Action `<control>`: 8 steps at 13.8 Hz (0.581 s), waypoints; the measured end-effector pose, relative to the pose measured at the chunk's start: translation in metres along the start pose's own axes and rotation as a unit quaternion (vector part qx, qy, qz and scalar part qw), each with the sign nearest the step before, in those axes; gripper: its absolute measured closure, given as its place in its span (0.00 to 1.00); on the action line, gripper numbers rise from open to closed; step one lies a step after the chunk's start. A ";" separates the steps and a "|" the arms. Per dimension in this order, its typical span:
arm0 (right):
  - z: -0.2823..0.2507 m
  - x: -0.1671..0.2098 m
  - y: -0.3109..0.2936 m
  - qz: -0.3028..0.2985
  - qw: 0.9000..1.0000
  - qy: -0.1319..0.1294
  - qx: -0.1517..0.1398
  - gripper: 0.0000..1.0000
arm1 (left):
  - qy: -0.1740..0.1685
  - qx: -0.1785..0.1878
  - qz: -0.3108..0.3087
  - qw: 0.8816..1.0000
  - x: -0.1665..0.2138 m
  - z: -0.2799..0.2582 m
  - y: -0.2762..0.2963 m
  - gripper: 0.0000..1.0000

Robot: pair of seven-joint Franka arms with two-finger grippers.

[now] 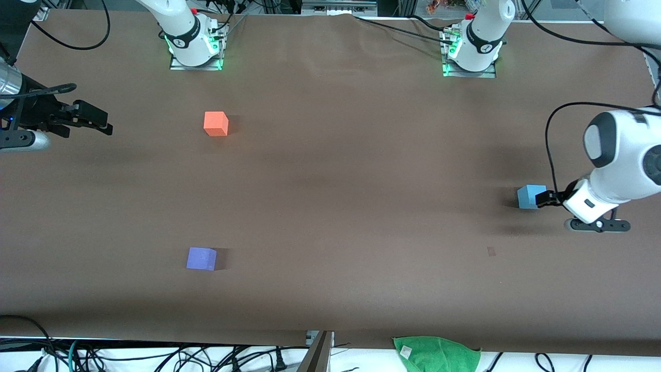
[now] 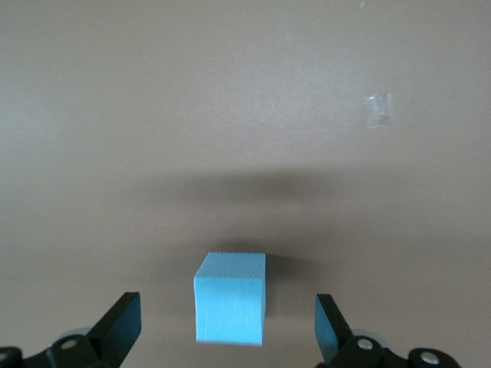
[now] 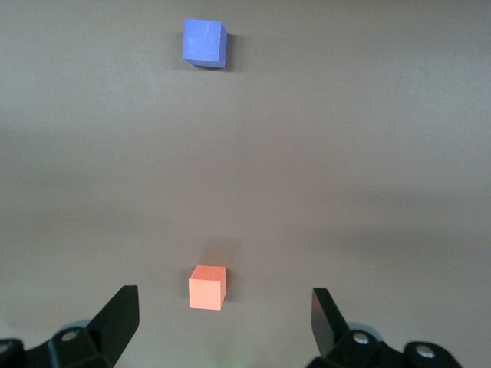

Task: Place blue block between orange and purple blocks
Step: 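Lower the left gripper and grasp the light-blue cube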

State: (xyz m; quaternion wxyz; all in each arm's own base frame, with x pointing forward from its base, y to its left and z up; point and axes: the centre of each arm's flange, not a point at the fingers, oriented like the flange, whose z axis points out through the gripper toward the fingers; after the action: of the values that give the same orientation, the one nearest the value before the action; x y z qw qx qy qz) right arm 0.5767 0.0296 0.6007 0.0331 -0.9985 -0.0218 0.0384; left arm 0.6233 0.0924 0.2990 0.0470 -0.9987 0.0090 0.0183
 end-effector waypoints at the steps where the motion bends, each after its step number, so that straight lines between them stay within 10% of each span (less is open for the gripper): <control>1: 0.000 0.000 0.000 0.000 1.000 0.000 0.000 0.00 | 0.009 -0.001 -0.001 1.000 -0.010 0.021 -0.005 0.00; 8: 0.000 0.000 0.000 0.000 1.000 0.000 0.000 0.00 | 0.000 -0.010 0.011 1.000 -0.044 0.081 -0.016 0.00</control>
State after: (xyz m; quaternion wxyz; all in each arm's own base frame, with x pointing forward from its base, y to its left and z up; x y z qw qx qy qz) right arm 0.5768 0.0296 0.6007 0.0331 -0.9985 -0.0218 0.0383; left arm 0.5766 0.1163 0.2211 0.0367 -0.9990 0.0195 0.0191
